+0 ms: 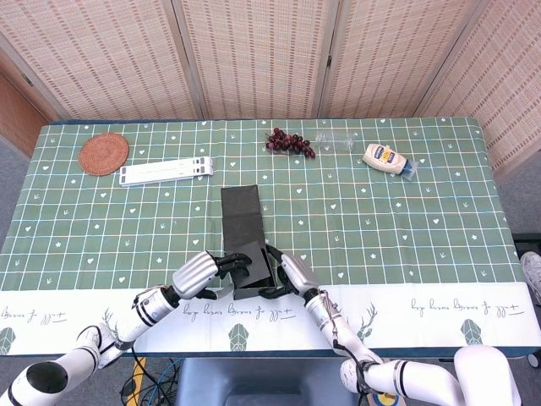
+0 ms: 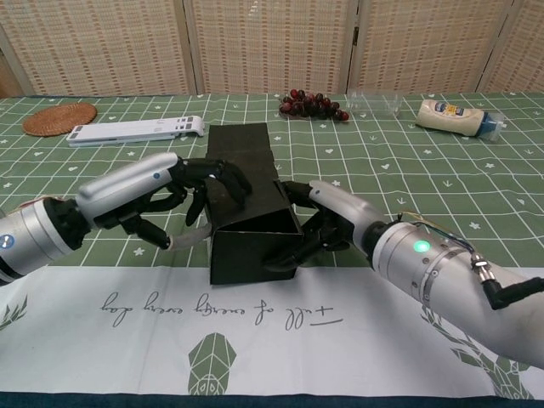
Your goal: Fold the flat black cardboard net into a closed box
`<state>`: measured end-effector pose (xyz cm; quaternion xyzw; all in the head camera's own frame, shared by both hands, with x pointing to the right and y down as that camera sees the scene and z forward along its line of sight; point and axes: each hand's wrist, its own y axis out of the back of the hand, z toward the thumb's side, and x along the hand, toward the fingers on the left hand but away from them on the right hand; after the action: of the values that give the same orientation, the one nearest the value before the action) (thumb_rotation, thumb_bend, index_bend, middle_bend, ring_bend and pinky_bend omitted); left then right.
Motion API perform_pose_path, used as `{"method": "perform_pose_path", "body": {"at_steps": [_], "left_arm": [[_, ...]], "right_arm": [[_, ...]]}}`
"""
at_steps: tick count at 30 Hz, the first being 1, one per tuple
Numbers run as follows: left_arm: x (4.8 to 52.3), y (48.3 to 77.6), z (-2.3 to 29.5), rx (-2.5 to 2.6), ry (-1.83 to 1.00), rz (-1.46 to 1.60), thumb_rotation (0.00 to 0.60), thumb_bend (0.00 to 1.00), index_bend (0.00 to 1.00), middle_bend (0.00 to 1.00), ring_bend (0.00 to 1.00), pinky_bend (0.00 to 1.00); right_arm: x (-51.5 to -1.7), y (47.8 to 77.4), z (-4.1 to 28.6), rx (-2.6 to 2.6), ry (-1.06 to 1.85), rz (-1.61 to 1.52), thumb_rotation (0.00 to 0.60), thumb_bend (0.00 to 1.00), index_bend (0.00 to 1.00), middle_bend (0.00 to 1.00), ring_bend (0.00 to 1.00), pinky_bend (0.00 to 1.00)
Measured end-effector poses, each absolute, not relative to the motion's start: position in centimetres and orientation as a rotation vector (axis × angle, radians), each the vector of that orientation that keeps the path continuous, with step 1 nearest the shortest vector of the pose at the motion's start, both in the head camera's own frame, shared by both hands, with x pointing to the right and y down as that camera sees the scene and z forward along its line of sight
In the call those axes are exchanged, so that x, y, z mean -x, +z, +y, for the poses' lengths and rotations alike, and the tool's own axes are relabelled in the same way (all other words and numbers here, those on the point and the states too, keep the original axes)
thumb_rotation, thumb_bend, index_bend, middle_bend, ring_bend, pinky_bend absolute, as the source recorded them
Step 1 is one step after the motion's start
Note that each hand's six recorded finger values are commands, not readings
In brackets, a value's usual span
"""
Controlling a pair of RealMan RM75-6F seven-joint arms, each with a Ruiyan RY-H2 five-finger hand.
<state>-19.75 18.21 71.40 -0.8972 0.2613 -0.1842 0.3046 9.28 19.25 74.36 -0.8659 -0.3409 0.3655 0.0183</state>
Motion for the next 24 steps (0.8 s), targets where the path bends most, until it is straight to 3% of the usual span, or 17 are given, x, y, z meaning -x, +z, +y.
{"method": "perform_pose_path", "body": {"at_steps": [24], "left_arm": [[19.0, 71.3, 18.9, 2.378, -0.468, 0.545, 0.600, 0.13, 0.42, 0.29, 0.60, 0.94]], "right_arm": [[-10.9, 74.0, 19.4, 2.655, 1.121, -0.972, 0.600, 0.49, 0.34, 0.41, 0.85, 1.00]]}}
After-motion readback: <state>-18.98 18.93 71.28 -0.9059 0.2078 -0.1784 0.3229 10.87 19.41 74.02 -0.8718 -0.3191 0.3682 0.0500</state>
